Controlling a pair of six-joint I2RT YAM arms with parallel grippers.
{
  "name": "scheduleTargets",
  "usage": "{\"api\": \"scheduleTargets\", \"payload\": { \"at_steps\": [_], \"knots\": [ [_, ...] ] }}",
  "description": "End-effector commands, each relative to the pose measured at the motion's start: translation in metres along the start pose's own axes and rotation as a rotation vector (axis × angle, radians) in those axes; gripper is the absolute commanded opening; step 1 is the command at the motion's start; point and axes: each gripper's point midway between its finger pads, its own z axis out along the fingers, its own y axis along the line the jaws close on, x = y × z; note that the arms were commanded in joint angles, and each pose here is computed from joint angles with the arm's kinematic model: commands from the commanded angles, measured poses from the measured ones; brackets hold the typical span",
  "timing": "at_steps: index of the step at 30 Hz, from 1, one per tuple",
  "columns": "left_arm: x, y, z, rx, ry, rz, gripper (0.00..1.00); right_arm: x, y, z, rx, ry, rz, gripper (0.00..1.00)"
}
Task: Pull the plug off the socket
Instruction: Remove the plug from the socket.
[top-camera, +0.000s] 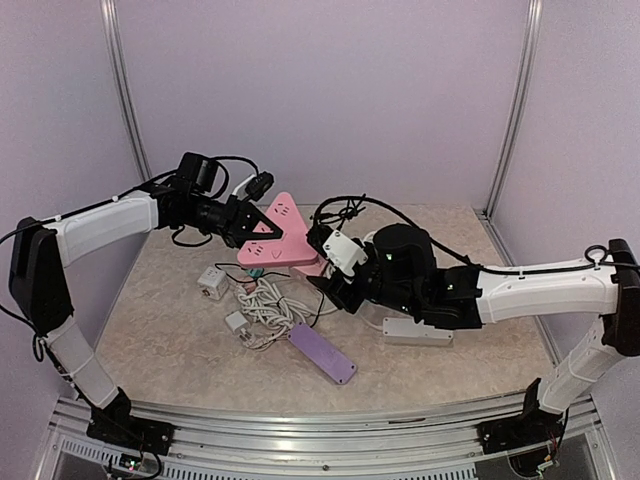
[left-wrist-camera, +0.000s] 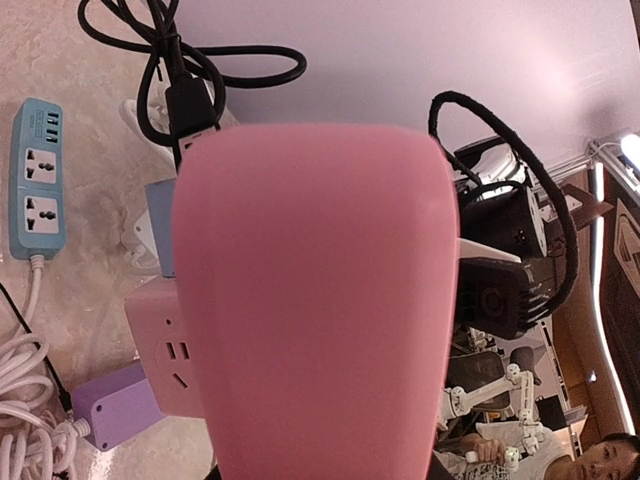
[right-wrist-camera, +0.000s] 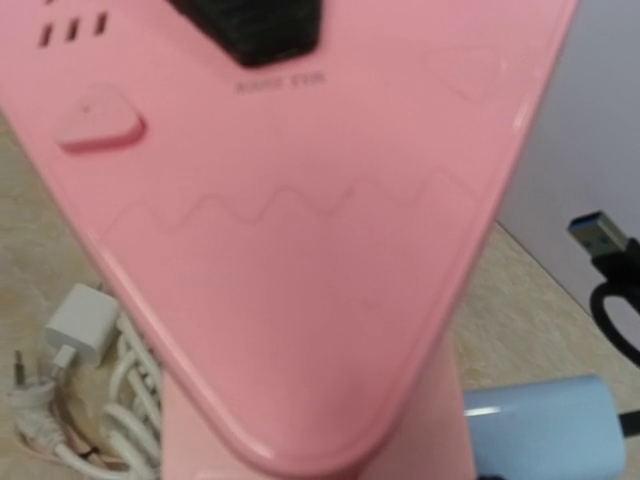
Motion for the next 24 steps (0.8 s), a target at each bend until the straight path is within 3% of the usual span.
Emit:
{"api": "scheduleTargets", "payload": {
  "at_steps": [1, 7, 14, 24],
  "knots": [
    [-0.011, 0.029, -0.008, -0.135, -0.041, 0.022, 0.04, -0.08, -0.02, -0.038, 0.006, -0.284, 0.097, 0.0],
    [-0.01, 0.018, -0.007, -0.069, -0.036, 0.025, 0.04, -0.064, -0.022, -0.032, 0.049, -0.245, 0.076, 0.0],
    [-0.004, -0.017, -0.008, 0.116, -0.002, 0.04, 0.04, -0.054, -0.021, -0.029, 0.067, -0.249, 0.07, 0.0],
    [-0.004, -0.031, -0.012, 0.148, 0.002, 0.064, 0.04, -0.054, -0.019, -0.026, 0.064, -0.247, 0.064, 0.0]
  ]
}}
